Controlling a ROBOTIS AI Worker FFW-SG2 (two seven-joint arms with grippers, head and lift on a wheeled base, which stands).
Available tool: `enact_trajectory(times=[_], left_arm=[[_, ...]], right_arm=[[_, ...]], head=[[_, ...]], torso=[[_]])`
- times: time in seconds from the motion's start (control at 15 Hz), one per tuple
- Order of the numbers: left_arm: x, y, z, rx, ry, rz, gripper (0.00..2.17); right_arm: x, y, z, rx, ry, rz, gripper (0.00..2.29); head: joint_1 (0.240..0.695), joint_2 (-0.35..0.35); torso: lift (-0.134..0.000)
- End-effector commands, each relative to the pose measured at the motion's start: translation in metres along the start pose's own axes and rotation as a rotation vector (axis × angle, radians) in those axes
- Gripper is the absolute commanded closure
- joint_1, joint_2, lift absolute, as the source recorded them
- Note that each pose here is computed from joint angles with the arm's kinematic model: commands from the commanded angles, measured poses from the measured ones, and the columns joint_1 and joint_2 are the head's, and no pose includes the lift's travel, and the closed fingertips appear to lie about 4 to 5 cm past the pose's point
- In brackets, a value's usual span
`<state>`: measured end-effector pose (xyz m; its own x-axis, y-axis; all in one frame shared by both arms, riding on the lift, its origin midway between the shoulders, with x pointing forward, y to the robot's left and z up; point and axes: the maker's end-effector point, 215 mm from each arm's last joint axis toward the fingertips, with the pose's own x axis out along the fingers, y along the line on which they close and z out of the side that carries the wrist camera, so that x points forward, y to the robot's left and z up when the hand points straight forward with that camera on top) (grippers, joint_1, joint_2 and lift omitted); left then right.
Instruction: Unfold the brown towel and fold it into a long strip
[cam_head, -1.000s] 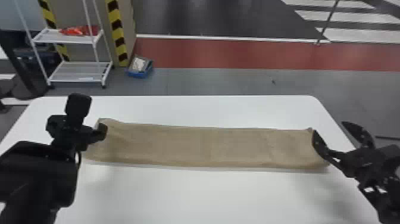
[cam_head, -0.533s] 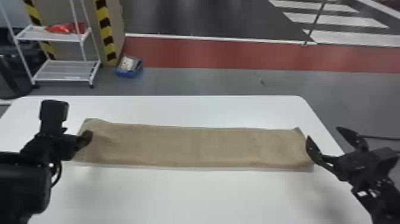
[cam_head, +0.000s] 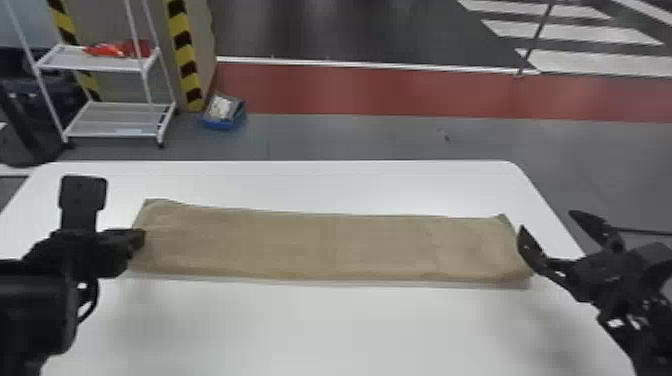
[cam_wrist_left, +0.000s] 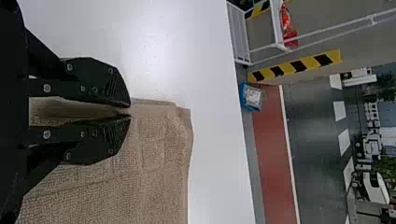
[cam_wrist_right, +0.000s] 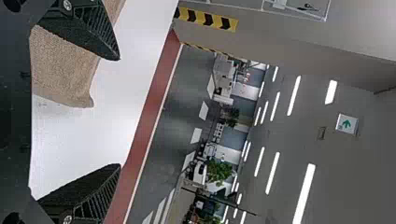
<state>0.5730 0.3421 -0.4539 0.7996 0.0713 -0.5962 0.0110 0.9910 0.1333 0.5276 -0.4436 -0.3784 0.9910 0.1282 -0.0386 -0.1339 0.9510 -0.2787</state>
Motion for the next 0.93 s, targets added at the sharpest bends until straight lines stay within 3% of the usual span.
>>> enact_trajectory(times=[0.0,0.33,0.6,0.67,0.8,0.87], left_arm=[[-0.004,-0.001,-0.006,-0.003,0.02,-0.004,1.51],[-0.029,0.031,-0.027,-0.036,0.072,0.067,1.52],[-0.051,0.068,-0.037,-0.071,0.059,0.129,1.51],[-0.051,0.07,-0.034,-0.066,0.044,0.138,1.31],[-0.052,0.072,-0.008,-0.034,-0.064,0.153,0.14],[-0.055,0.071,0.006,-0.02,-0.122,0.152,0.0]], right_arm=[[-0.001,-0.002,0.001,0.005,-0.005,-0.005,0.07],[-0.002,-0.004,0.005,0.012,-0.018,-0.01,0.07],[0.005,0.002,0.011,0.013,-0.03,0.001,0.07],[0.006,0.005,0.012,0.014,-0.032,0.008,0.07],[0.009,0.014,0.013,0.025,-0.038,0.015,0.07],[0.011,0.016,0.023,0.022,-0.054,0.014,0.07]], head=[[0.695,-0.1],[0.695,-0.101],[0.695,-0.061],[0.695,-0.05],[0.695,-0.032],[0.695,-0.025]], torso=[[-0.121],[-0.121],[-0.121],[-0.121],[-0.121],[-0.121]])
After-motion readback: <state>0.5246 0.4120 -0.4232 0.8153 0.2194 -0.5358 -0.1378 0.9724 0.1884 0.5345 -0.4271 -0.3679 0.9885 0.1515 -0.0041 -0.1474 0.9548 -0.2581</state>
